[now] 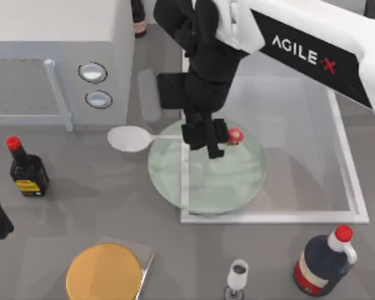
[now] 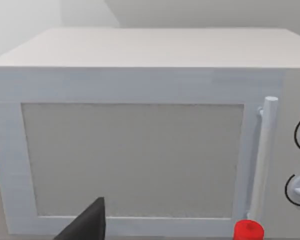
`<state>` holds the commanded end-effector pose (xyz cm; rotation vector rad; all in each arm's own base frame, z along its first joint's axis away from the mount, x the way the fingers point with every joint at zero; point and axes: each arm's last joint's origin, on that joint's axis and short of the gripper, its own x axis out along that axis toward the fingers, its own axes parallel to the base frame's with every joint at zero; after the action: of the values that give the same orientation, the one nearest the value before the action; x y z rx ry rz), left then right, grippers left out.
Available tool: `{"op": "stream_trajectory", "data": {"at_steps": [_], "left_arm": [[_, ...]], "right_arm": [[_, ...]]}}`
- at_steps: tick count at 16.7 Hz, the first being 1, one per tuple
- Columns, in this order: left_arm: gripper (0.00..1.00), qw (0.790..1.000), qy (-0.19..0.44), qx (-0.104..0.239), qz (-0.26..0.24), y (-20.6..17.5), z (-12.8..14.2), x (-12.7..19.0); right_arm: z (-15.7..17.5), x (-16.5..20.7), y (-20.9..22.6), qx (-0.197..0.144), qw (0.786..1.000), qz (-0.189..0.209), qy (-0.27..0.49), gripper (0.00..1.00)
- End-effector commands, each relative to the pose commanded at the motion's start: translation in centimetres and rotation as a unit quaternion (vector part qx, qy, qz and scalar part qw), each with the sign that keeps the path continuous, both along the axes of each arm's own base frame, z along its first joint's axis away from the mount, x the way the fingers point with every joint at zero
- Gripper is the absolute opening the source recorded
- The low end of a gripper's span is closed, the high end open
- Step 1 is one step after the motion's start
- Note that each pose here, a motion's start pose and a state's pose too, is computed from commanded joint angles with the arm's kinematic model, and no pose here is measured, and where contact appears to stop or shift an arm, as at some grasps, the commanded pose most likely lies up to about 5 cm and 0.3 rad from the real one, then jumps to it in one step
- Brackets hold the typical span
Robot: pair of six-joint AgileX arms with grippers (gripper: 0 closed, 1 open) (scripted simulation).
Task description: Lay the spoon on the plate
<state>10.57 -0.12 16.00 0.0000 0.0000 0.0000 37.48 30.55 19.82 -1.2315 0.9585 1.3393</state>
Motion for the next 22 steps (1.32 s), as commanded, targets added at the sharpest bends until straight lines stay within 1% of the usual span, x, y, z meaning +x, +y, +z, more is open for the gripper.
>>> {"op": "stream_trajectory", "data": {"at_steps": [3, 6, 11, 14, 18, 22], "left_arm": [[1.00, 1.000, 0.000, 0.000, 0.000, 0.0, 0.0, 0.0], [1.00, 1.000, 0.000, 0.000, 0.000, 0.0, 0.0, 0.0], [1.00, 1.000, 0.000, 0.000, 0.000, 0.0, 0.0, 0.0], [1.00, 1.000, 0.000, 0.000, 0.000, 0.0, 0.0, 0.0], [1.00, 1.000, 0.000, 0.000, 0.000, 0.0, 0.0, 0.0], [1.00, 1.000, 0.000, 0.000, 0.000, 0.0, 0.0, 0.0]], "right_arm": [[-0.4, 0.2, -0.1, -0.004, 1.000, -0.012, -0.002, 0.00], [-1.5, 0.6, -0.1, -0.019, 0.999, -0.030, 0.001, 0.00], [-4.3, 1.5, -0.2, -0.049, 0.997, -0.054, 0.015, 0.00], [-6.3, 1.5, -0.4, -0.070, 0.995, -0.061, 0.033, 0.00], [-6.3, 1.5, -0.4, -0.070, 0.995, -0.061, 0.033, 0.00], [-6.3, 1.5, -0.4, -0.070, 0.995, -0.061, 0.033, 0.30]]}}
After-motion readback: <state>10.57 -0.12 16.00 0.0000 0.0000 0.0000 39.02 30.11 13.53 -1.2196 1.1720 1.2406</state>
